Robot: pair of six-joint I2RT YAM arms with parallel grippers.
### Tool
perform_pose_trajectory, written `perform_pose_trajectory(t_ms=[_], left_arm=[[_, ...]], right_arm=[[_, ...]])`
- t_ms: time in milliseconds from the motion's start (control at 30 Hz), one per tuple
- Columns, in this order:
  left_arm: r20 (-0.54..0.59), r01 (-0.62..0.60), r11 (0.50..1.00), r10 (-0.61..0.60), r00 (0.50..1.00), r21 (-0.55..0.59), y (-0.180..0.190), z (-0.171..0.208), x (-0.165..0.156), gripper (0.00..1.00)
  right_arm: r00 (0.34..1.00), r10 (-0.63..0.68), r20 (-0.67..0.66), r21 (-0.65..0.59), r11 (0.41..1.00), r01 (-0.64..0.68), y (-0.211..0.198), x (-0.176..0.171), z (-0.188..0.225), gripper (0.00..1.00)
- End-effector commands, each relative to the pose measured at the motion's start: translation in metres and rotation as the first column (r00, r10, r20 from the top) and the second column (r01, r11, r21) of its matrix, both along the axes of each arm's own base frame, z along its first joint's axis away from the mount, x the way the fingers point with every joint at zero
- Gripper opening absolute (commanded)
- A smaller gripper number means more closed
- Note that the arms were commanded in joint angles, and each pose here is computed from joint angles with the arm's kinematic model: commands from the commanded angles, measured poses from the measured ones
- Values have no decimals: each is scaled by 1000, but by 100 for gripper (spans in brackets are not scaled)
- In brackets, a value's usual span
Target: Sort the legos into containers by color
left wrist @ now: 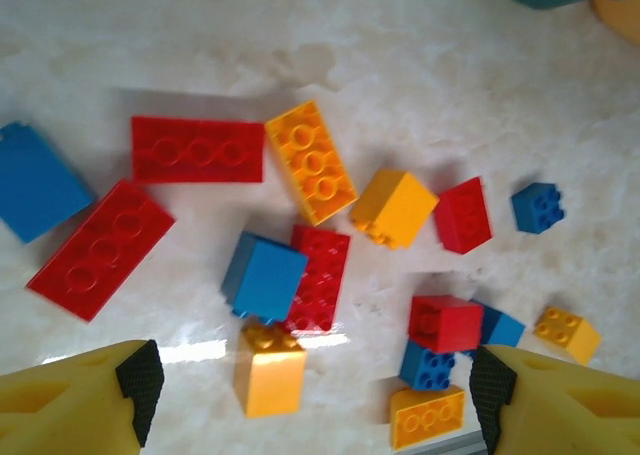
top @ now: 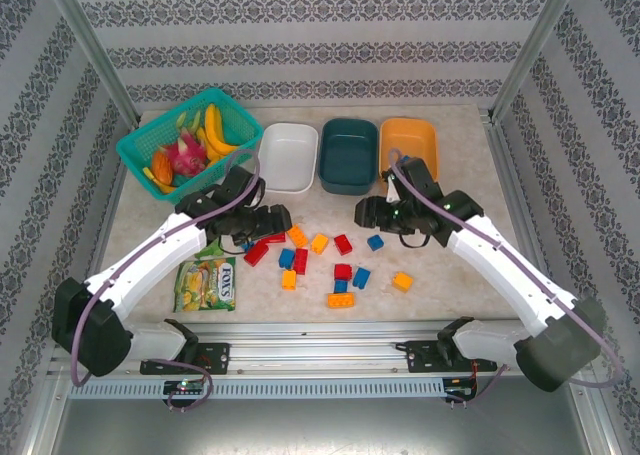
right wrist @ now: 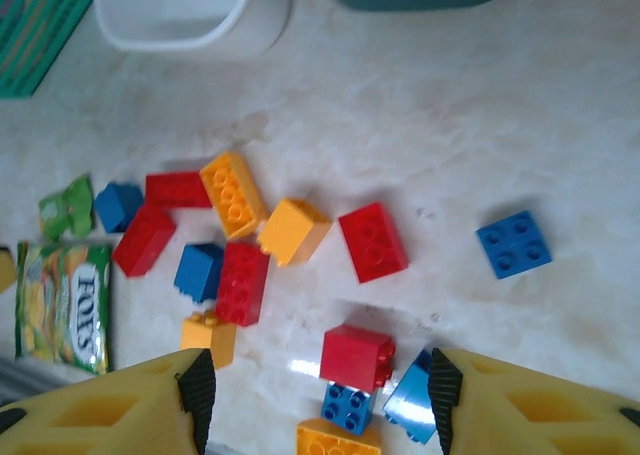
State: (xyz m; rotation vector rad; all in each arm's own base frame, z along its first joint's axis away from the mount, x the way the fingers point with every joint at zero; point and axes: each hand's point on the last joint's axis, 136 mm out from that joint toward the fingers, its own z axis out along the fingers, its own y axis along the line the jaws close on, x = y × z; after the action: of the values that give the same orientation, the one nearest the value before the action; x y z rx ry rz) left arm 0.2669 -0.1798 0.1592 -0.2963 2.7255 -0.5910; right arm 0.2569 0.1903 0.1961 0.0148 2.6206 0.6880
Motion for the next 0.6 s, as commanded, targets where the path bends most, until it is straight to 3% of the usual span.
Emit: perform_pose_trajectory(t_ms=[0,367,567], left_arm=[[-45,-77,997,78,996,24,17,-12,-15,80],[-93,-133,974,152,984,182,51,-38,-34,70],[-136,33,965,3,991,259,48,-59,-32,67]], right_arm=[[993,119,26,36,992,-120,20,-15,-7,61],[980,197,-33,66,979,-194,36,-29,-37,60],[979,202,-32,90,976,-198,42,-25,-40,61]])
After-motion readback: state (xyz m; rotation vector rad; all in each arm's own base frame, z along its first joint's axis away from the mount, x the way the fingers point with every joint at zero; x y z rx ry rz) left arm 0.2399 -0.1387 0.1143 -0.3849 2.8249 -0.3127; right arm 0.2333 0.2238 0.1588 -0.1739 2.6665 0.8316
